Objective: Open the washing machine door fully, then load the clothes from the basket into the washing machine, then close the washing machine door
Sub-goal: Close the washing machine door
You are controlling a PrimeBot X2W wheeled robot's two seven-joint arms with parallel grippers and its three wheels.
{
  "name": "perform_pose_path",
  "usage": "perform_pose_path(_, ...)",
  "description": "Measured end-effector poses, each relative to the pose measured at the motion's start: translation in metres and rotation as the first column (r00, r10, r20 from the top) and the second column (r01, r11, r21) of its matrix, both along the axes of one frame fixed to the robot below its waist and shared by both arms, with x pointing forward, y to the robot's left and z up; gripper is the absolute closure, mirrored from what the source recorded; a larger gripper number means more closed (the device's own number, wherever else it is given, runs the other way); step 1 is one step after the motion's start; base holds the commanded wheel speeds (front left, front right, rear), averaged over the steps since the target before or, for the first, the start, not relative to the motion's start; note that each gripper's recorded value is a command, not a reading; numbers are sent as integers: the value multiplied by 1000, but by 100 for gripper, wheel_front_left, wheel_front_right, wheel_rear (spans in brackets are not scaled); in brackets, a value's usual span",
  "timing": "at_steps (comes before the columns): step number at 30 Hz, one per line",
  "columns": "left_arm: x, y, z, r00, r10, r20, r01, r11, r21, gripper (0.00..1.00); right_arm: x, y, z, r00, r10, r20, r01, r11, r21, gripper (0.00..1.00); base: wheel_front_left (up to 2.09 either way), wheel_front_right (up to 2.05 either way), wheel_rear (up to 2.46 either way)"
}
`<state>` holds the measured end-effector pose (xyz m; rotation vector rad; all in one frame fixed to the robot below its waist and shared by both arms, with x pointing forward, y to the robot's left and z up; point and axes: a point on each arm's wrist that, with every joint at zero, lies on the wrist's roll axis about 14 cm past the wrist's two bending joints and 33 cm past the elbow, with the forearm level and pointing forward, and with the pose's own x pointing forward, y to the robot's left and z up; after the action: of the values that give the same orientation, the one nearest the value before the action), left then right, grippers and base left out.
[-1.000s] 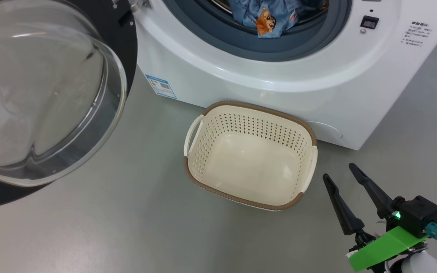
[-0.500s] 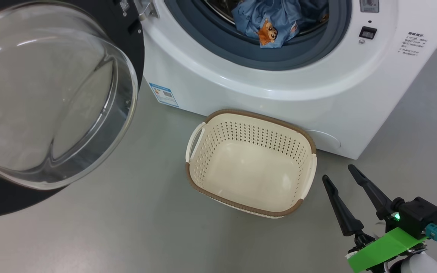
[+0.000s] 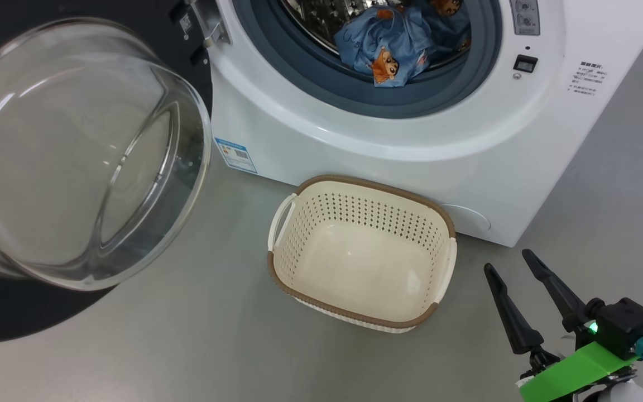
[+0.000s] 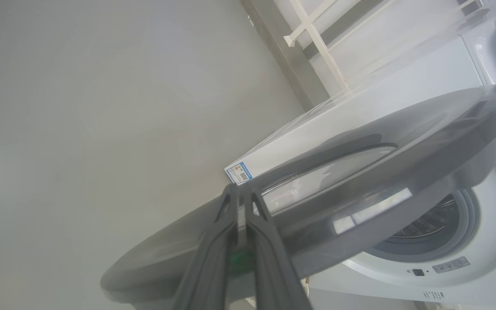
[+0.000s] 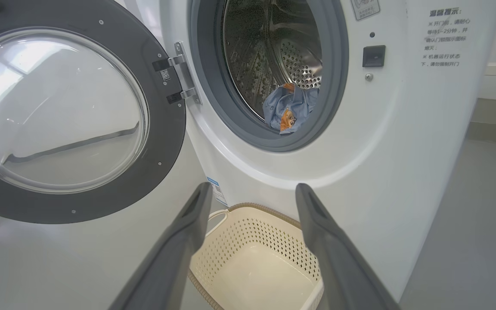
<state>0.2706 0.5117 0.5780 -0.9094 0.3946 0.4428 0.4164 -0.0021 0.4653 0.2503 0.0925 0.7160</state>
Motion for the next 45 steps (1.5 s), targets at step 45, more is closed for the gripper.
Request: perform_pose_path(45, 96, -242, 27, 577, -805, 137, 812, 584, 11, 100, -42, -119, 28, 924, -381, 37, 381, 925, 17, 0, 0, 0, 0)
